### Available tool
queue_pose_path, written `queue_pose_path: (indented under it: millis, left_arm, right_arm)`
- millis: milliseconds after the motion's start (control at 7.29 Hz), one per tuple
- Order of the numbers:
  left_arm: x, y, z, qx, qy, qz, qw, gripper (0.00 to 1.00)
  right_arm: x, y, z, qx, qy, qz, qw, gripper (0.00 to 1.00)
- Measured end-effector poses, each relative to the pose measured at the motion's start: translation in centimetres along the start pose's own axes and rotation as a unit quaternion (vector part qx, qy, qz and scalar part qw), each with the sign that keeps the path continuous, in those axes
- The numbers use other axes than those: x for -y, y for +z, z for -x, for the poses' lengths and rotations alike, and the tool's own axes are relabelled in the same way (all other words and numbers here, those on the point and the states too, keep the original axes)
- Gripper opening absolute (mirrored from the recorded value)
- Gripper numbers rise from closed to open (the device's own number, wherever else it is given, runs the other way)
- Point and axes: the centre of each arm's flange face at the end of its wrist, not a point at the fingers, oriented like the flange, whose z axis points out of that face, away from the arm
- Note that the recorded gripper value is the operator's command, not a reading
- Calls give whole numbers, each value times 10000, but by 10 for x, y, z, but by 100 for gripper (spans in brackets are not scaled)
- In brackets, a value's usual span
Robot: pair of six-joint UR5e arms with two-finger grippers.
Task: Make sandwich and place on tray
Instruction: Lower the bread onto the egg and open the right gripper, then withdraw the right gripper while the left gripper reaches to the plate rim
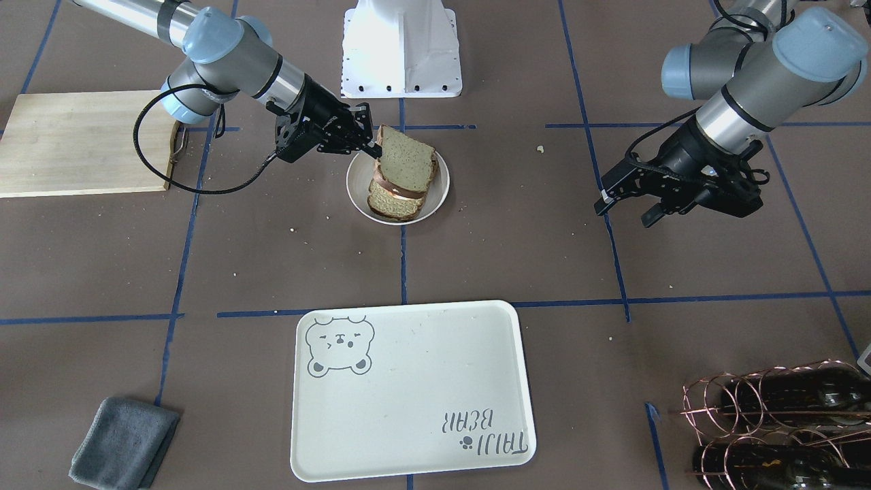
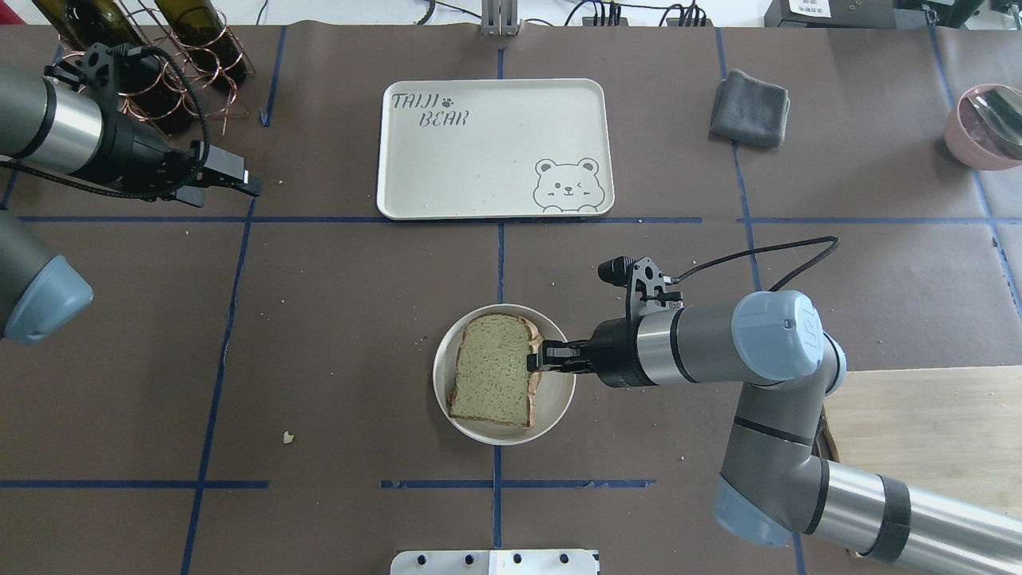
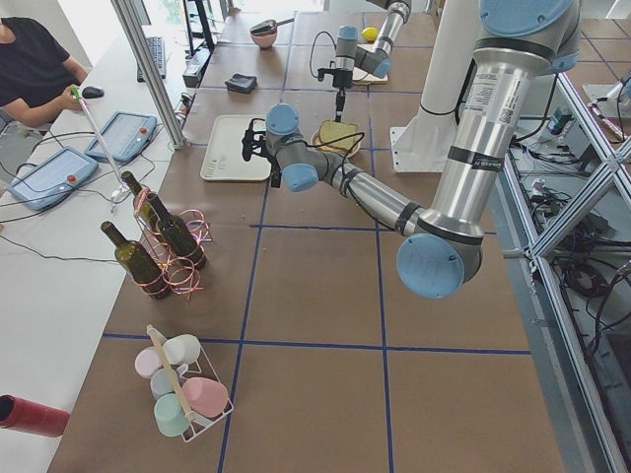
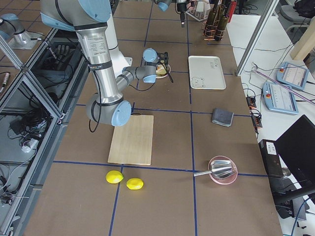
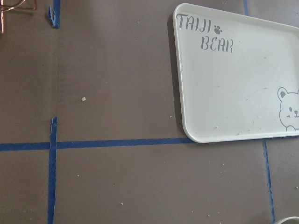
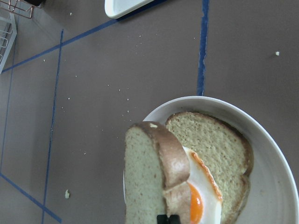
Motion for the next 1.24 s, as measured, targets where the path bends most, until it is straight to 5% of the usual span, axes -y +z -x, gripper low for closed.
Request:
queue_pose_path:
  millis: [137,275,824,1235]
  left_arm:
    - [1,1,-1,-4,4,-1,10000,100]
    - [3,2,-4,-12,2,-1,10000,100]
    - [-2,29,-47,-155,-265,105,9995,100]
    - [-57,90,-104,-74,-561,51,9984,100]
  right_arm:
    - [5,0,-4,-49,41,-37,10000,79]
    - [11,0,-8,-97,82,-84,9999,99]
    - [53,-4,-8,-390,551,-364,9971,100]
    - [127,-50,-28,-1385,908,-206,9860,100]
